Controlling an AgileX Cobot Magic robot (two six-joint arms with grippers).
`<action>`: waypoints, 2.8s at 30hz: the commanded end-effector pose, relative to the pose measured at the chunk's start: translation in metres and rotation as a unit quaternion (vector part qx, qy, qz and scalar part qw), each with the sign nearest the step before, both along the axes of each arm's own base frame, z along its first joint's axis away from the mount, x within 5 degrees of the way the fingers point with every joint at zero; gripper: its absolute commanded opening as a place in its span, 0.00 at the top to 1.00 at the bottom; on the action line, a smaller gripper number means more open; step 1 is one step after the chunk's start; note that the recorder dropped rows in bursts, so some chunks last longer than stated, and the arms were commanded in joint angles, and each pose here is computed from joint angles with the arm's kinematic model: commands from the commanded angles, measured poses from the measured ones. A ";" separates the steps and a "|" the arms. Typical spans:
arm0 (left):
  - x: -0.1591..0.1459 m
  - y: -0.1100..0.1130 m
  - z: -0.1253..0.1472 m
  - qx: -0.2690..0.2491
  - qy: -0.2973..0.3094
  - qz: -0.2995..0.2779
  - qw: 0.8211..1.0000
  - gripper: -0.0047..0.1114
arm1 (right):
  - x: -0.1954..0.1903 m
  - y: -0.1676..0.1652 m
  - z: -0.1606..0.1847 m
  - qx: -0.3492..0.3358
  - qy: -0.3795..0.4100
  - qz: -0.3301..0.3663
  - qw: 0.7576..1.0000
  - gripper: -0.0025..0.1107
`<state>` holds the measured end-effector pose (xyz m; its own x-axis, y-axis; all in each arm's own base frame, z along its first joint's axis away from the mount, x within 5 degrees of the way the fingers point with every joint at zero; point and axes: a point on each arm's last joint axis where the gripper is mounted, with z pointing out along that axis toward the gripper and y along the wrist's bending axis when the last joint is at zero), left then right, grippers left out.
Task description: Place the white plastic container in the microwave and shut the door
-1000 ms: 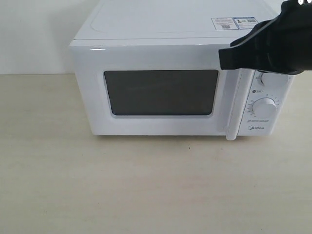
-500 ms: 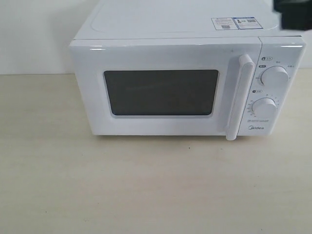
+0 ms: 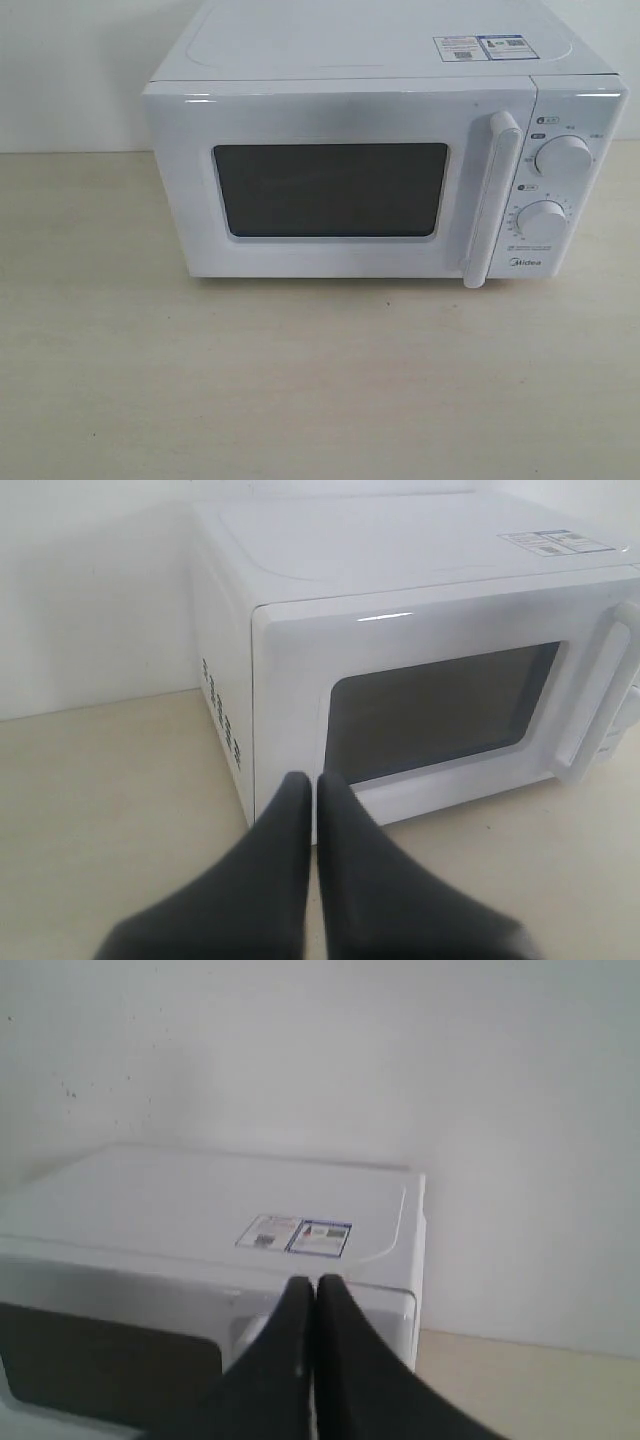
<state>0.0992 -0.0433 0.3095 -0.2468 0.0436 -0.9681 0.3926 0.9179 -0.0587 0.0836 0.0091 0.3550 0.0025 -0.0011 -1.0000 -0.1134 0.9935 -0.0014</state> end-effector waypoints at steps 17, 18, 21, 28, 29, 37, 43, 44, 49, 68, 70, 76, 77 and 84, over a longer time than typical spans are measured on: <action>-0.001 0.000 0.000 0.000 -0.007 -0.002 1.000 0.92 | -0.024 0.002 -0.119 -0.029 0.001 0.030 0.999 0.98; -0.001 0.000 0.000 0.000 -0.007 -0.002 1.000 0.92 | -0.024 0.002 -0.119 -0.028 0.004 0.031 0.999 0.98; -0.001 0.000 0.000 0.000 -0.007 -0.002 1.000 0.92 | -0.029 0.001 -0.128 -0.017 0.028 0.032 0.999 0.98; -0.001 0.000 0.001 0.000 -0.009 -0.002 1.000 0.92 | -0.029 0.001 -0.161 0.038 0.070 0.030 0.996 0.98; -0.001 0.000 0.001 0.000 -0.009 -0.002 1.000 0.92 | -0.029 0.001 -0.164 0.039 0.085 0.029 0.995 0.98; -0.001 0.000 0.001 0.000 -0.009 -0.002 1.000 0.92 | -0.030 0.001 -0.170 0.004 0.113 0.032 0.993 0.98; -0.001 0.000 0.001 0.000 -0.009 -0.002 1.000 0.92 | -0.031 0.001 -0.171 -0.010 0.121 0.033 0.992 0.98; -0.001 0.000 0.001 0.000 -0.009 -0.002 1.000 0.92 | -0.031 0.001 -0.171 -0.010 0.121 0.033 0.992 0.98; -0.001 0.000 0.001 0.000 -0.009 -0.002 1.000 0.92 | -0.031 0.001 -0.173 -0.011 0.128 0.034 0.991 0.98; -0.001 0.000 0.000 0.000 -0.007 -0.002 1.000 0.92 | -0.030 -0.010 -0.173 0.012 0.129 -0.070 0.989 0.98; -0.001 0.000 0.000 0.000 -0.007 -0.002 1.000 0.92 | -0.030 -0.010 -0.173 0.012 0.129 -0.070 0.989 0.98; -0.001 0.000 0.000 0.000 -0.007 -0.002 1.000 0.92 | -0.030 -0.010 -0.173 0.012 0.129 -0.070 0.989 0.98; -0.001 0.000 0.000 0.000 -0.007 -0.002 1.000 0.92 | -0.030 -0.010 -0.173 0.012 0.129 -0.070 0.989 0.98; -0.001 0.000 0.000 0.000 -0.007 -0.002 1.000 0.92 | -0.030 -0.010 -0.173 0.012 0.129 -0.070 0.989 0.98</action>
